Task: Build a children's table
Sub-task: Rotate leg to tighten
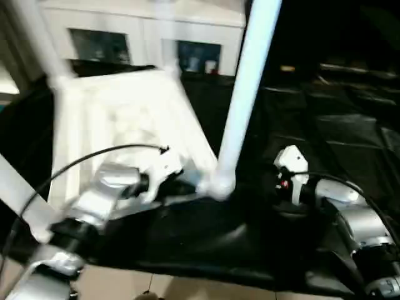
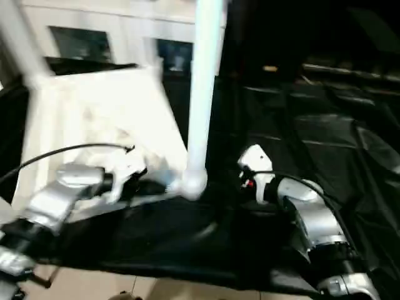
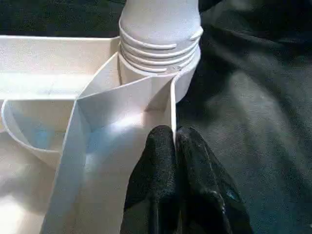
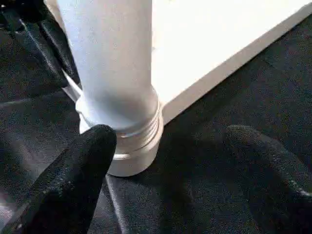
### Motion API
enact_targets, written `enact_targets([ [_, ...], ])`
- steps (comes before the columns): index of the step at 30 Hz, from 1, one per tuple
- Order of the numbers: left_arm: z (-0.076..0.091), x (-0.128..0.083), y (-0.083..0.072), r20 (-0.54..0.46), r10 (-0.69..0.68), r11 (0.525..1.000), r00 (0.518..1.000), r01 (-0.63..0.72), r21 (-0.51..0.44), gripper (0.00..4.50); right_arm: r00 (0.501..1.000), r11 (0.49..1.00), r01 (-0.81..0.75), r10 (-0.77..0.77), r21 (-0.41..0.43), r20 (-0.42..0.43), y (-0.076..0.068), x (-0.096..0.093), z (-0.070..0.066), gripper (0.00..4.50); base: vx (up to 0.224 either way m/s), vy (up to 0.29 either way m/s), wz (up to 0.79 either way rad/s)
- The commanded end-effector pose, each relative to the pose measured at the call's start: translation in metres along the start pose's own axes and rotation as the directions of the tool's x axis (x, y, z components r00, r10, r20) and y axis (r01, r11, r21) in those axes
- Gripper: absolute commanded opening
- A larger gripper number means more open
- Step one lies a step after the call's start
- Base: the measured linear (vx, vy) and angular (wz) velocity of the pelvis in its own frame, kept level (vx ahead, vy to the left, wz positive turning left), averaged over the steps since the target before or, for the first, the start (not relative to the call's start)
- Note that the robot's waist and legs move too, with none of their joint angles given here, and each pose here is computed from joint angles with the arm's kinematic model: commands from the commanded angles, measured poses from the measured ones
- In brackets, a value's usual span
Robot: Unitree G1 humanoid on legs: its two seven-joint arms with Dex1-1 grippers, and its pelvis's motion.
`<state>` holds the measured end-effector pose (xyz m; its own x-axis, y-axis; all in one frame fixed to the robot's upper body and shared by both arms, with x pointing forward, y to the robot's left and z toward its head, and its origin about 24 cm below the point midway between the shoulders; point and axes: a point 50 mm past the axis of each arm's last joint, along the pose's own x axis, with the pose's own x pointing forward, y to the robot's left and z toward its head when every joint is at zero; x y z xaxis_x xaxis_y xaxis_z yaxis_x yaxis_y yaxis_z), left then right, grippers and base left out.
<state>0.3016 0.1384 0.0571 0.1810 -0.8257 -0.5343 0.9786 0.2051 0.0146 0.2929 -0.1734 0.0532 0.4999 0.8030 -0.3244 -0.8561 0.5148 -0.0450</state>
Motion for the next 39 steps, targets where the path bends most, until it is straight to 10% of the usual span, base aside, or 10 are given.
enact_targets([
  [1,-0.004,0.008,-0.001,-0.049,0.01,1.0,0.999,-0.01,0.008,0.0,1.0,1.0,-0.022,0.021,-0.002,-0.009,0.004,0.002,0.0,3.98,0.0,0.0,0.0],
  [8,-0.005,0.006,0.006,-0.067,0.068,0.997,0.995,-0.07,-0.023,0.7,0.999,0.999,-0.044,0.044,-0.003,-0.011,0.007,0.004,0.002,4.05,0.0,0.0,0.0],
  [39,-0.003,0.013,-0.007,-0.049,-0.014,1.0,0.999,0.013,-0.02,0.09,0.996,0.994,-0.087,0.087,-0.065,-0.004,0.013,0.037,0.01,4.05,0.0,0.0,0.0],
])
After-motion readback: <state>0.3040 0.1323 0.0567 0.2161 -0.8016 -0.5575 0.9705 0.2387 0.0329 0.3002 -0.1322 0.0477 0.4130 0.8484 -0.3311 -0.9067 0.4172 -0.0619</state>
